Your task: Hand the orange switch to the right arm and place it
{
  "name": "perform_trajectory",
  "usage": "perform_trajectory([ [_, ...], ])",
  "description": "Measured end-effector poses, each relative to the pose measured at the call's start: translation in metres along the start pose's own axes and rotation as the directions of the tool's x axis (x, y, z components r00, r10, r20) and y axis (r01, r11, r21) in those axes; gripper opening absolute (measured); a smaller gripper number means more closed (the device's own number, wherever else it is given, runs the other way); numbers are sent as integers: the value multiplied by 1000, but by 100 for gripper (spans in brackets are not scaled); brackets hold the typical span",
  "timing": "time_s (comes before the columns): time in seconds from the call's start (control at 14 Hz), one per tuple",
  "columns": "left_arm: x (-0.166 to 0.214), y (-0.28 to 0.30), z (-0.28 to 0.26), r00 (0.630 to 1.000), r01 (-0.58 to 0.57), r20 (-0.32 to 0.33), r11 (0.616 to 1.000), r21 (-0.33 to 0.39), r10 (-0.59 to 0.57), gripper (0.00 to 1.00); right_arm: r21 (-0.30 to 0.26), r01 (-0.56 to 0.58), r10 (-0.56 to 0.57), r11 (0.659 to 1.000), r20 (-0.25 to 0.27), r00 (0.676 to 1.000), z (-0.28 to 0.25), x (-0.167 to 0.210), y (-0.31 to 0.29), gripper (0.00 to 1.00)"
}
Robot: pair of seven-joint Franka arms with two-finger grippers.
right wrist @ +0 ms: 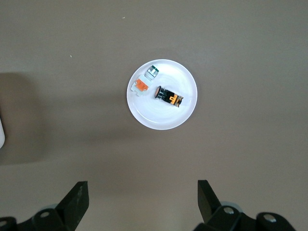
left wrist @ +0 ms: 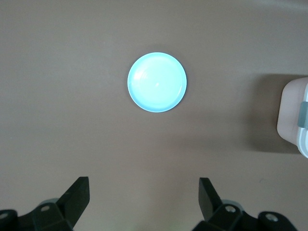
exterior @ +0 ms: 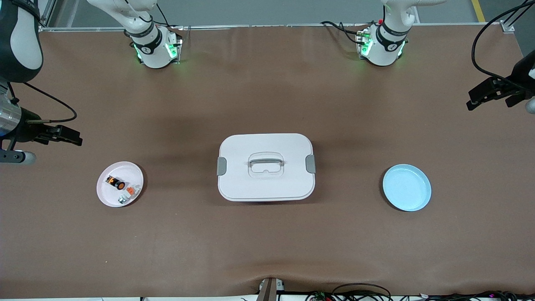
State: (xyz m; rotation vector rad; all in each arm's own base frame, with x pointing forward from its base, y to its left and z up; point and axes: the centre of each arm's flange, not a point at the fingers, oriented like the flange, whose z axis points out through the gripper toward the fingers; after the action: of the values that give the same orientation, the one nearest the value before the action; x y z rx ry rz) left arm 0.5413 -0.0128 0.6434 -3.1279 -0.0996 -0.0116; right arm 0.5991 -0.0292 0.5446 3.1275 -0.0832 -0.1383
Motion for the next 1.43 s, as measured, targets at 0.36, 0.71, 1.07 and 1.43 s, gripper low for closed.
perform_trajectory([
  [0.36, -6, 18, 2, 999, -41, 32, 999, 34, 40, 100, 15, -3, 3, 1000, -46, 999, -40, -9, -4, 100],
  [0.71, -19, 38, -11, 997, -75, 26, 994, 80, 73, 100, 27, -15, 17, 1000, -72, 997, -66, -28, 1, 100],
  [1.07, -21, 38, -15, 997, -73, 20, 995, 67, 71, 100, 81, -2, 8, 997, -68, 998, -73, -39, -9, 100],
  [1.43, -29, 39, -24, 997, -73, 12, 996, 49, 73, 100, 79, 40, -35, 996, -67, 997, -73, -42, -33, 100],
])
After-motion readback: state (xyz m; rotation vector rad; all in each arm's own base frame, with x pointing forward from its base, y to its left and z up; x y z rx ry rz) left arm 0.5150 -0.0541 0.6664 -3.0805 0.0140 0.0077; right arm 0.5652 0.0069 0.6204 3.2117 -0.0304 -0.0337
